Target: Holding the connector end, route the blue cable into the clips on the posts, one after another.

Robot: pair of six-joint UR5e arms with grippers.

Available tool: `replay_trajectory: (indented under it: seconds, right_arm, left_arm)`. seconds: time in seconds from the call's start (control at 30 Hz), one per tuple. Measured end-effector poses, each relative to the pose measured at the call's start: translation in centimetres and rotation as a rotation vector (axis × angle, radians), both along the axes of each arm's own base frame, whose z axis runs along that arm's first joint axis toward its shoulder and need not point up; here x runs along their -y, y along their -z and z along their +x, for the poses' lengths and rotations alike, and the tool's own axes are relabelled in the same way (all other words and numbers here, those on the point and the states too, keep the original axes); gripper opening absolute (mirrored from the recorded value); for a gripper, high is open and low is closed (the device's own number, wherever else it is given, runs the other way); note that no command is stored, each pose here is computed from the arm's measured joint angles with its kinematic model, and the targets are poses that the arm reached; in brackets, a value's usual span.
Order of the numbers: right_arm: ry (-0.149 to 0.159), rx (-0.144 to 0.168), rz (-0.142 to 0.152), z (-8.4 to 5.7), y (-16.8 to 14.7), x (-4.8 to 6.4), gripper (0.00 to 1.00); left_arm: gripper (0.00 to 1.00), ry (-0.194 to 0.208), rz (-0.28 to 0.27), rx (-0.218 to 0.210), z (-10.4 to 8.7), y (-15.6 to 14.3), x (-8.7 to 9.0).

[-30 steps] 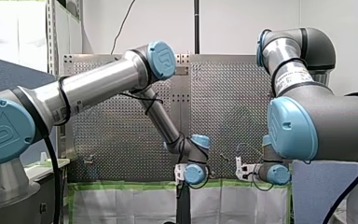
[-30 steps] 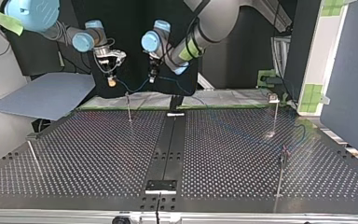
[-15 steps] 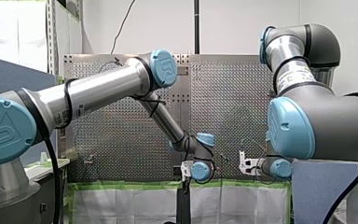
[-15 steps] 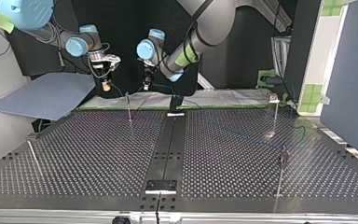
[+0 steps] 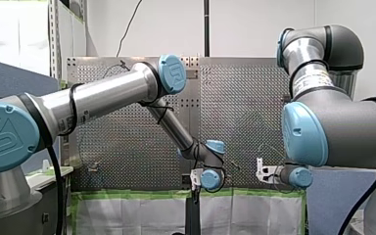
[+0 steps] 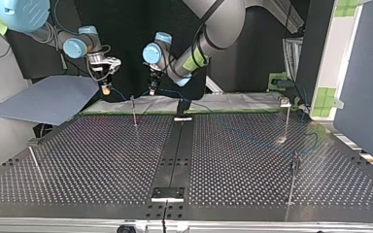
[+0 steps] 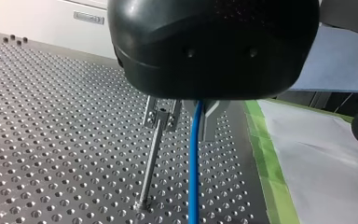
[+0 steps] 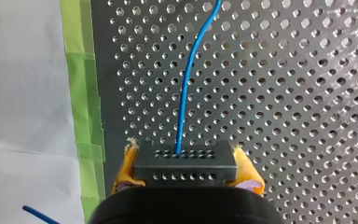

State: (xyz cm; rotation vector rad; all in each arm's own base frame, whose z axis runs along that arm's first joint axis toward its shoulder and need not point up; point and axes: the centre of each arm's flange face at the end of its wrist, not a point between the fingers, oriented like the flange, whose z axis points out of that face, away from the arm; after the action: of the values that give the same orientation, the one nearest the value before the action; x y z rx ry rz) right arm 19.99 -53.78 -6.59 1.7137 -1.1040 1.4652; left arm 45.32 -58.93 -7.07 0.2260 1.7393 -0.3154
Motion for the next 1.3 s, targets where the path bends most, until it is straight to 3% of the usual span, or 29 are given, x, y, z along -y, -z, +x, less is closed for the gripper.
replay_trajectory:
  seconds: [0.57, 0.93, 1.3]
  right_arm:
    - [0.038, 0.050, -0.015, -2.6, 0.9, 1.1, 0.00]
    - [0.041, 0.063, -0.018, -3.0, 0.9, 1.2, 0.00]
    - [0.034, 0.064, -0.019, -3.2, 0.9, 1.3, 0.00]
  left_arm:
    - [0.01, 0.034, -0.012, 0.003, -0.3, 0.0, 0.5]
    - [0.01, 0.058, -0.036, 0.000, -0.1, 0.9, 1.7]
    - [0.01, 0.044, -0.119, 0.024, 1.8, 0.0, 3.1]
